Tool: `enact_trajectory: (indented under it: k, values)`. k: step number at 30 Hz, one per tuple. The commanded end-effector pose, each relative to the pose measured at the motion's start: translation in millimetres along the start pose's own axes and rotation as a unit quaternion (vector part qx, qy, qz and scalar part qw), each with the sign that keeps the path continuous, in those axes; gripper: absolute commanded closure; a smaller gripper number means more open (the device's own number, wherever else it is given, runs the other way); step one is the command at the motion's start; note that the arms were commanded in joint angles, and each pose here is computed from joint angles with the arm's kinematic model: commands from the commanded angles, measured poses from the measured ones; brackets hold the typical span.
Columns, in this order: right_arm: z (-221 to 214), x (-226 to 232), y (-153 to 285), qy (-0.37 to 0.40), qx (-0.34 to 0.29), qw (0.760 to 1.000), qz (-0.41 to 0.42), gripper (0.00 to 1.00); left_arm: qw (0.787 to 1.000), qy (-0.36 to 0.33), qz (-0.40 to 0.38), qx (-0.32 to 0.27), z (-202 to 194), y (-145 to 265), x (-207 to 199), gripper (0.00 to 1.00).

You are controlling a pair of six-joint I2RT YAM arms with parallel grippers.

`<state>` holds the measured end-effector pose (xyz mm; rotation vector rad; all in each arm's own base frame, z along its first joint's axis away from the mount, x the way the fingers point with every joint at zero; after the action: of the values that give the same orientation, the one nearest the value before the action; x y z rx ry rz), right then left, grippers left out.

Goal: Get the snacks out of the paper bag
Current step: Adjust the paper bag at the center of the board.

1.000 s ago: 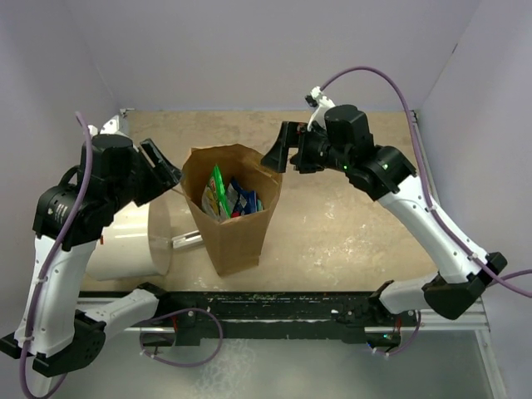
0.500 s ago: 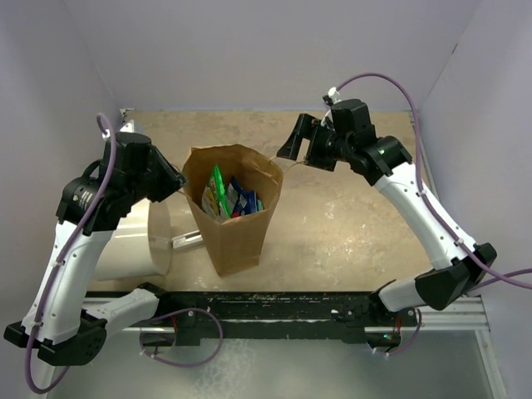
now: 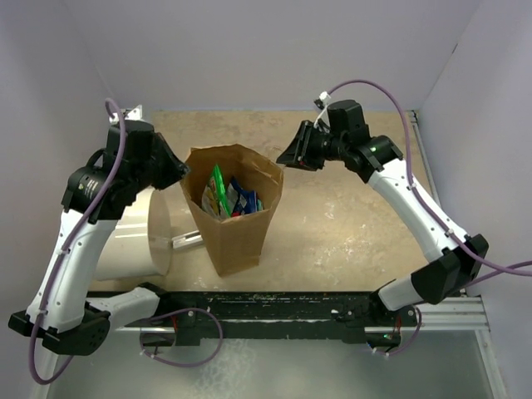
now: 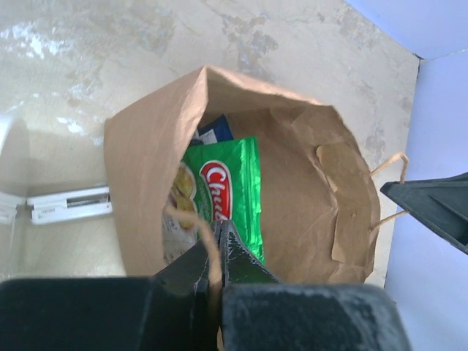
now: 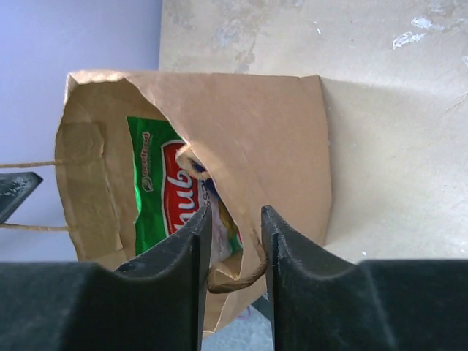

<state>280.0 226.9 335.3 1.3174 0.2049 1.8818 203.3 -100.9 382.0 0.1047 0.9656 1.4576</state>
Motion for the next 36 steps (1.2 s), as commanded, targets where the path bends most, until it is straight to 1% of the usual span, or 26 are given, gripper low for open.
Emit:
enact_trajectory:
  k: [1, 4, 5, 9, 13, 16, 19, 21, 23, 25, 28, 31, 33, 36]
  values:
    - [20, 15, 17, 0.010, -0.038, 0.998, 0.047, 0.75, 0.995, -0.039, -0.062, -0.067, 32, 5, -25, 1.00]
    - [29, 17, 28, 0.030, -0.065, 0.996, 0.043, 0.98, 0.991, -0.043, -0.093, -0.089, 46, 1, -42, 1.00]
    - [32, 17, 32, 0.036, -0.072, 0.996, 0.042, 1.00, 0.989, -0.044, -0.103, -0.094, 50, -1, -48, 1.00]
    - [43, 16, 44, 0.064, -0.094, 0.993, 0.030, 1.00, 0.985, -0.051, -0.134, -0.098, 65, -15, -71, 1.00]
    - [50, 18, 50, 0.100, -0.109, 0.989, 0.027, 1.00, 0.982, -0.059, -0.137, -0.112, 82, -30, -85, 1.00]
    - [55, 28, 52, 0.132, -0.116, 0.983, 0.054, 1.00, 0.979, -0.069, -0.129, -0.142, 102, -39, -89, 1.00]
    - [60, 36, 50, 0.154, -0.115, 0.978, 0.078, 1.00, 0.975, -0.083, -0.111, -0.175, 124, -55, -83, 1.00]
    - [65, 41, 44, 0.170, -0.110, 0.975, 0.094, 1.00, 0.975, -0.072, -0.098, -0.184, 141, -66, -70, 1.00]
    - [67, 49, 36, 0.180, -0.091, 0.972, 0.124, 1.00, 0.975, -0.066, -0.095, -0.188, 157, -78, -57, 1.00]
    - [70, 55, 26, 0.180, -0.075, 0.970, 0.147, 1.00, 0.974, -0.059, -0.096, -0.196, 173, -86, -46, 1.00]
    - [75, 64, 12, 0.172, -0.065, 0.970, 0.160, 1.00, 0.970, -0.058, -0.112, -0.208, 196, -95, -39, 1.00]
    - [77, 76, -3, 0.165, -0.055, 0.968, 0.181, 1.00, 0.965, -0.070, -0.128, -0.216, 216, -103, -41, 1.00]
    - [73, 82, -18, 0.152, -0.042, 0.967, 0.199, 1.00, 0.958, -0.093, -0.147, -0.228, 229, -103, -49, 1.00]
    - [60, 86, -39, 0.143, -0.008, 0.966, 0.216, 1.00, 0.945, -0.133, -0.190, -0.230, 236, -110, -60, 1.00]
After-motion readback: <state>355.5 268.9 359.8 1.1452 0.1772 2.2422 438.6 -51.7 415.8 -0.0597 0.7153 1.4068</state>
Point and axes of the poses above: each gripper's point midway between its finger pads, its own y axis back along the fingers, its own x axis along the line the jaws close on, z = x × y, the point moved 6 cm from there along y, back along the fingers, and after that the axes turned 3 degrees about -y, right-handed, at the moved point
